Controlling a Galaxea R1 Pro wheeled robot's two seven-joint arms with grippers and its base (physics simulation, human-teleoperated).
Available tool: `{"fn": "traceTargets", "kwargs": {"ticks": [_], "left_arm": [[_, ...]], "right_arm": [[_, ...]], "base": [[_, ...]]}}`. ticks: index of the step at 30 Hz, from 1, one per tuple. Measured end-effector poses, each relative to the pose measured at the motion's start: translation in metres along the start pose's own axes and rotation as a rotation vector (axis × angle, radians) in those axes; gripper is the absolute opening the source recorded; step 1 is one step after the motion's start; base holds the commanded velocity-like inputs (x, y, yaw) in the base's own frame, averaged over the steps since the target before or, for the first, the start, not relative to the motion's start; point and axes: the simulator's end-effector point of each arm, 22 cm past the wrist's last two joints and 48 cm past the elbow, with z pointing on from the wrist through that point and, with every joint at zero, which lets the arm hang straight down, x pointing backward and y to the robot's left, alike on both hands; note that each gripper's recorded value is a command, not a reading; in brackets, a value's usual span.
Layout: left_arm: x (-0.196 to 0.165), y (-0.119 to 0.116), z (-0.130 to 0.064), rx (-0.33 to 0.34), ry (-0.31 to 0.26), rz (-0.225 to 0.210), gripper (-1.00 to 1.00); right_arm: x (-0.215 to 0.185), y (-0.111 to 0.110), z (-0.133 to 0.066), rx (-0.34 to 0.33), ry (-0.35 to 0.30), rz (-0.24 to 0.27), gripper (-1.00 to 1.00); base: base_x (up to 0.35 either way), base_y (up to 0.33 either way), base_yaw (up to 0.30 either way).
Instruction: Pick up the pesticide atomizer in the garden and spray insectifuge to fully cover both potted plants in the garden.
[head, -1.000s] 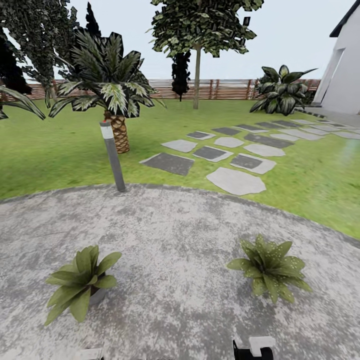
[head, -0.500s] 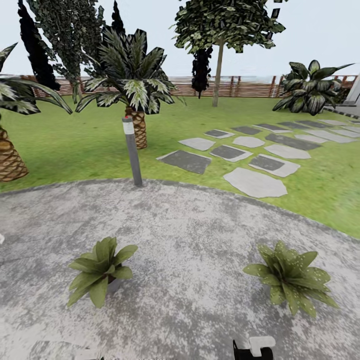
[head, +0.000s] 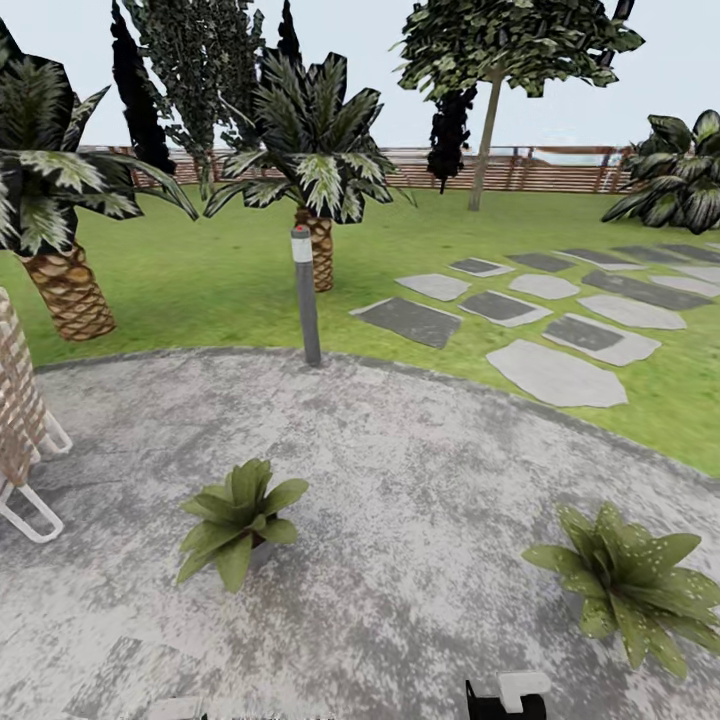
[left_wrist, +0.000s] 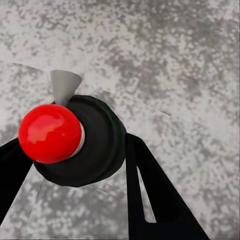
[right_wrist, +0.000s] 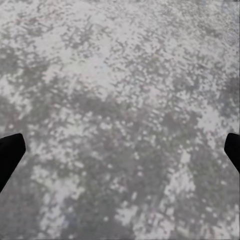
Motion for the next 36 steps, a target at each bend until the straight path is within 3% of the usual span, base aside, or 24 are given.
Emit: {"fn": "traceTargets", "kwargs": {"ticks": [11, 20, 28, 36], "left_arm": [[0.0033, 0.0016, 0.0003, -0.002, 0.007, 0.001, -1.00], [0.0054, 0.0025, 0.0004, -0.003, 0.011, 0.002, -1.00], [0.0059, 0.0025, 0.0005, -0.003, 0.013, 0.002, -1.00], [0.0032, 0.0024, 0.0003, -0.003, 0.007, 0.002, -1.00]], "right_arm": [[0.0038, 0.0006, 0.0003, -0.002, 0.008, -0.003, 1.00], [0.0063, 0.0006, 0.0003, -0.002, 0.013, -0.001, 1.00], [0.0061, -0.0015, 0.0010, -0.002, 0.014, 0.001, 1.00], [0.0050, -0.0005, 0.0002, -0.002, 0.013, 0.002, 1.00]], "base": [[0.006, 0.009, 0.256], [0.130, 0.237, 0.219], [0.149, 0.282, 0.002], [0.151, 0.284, -0.208]]}}
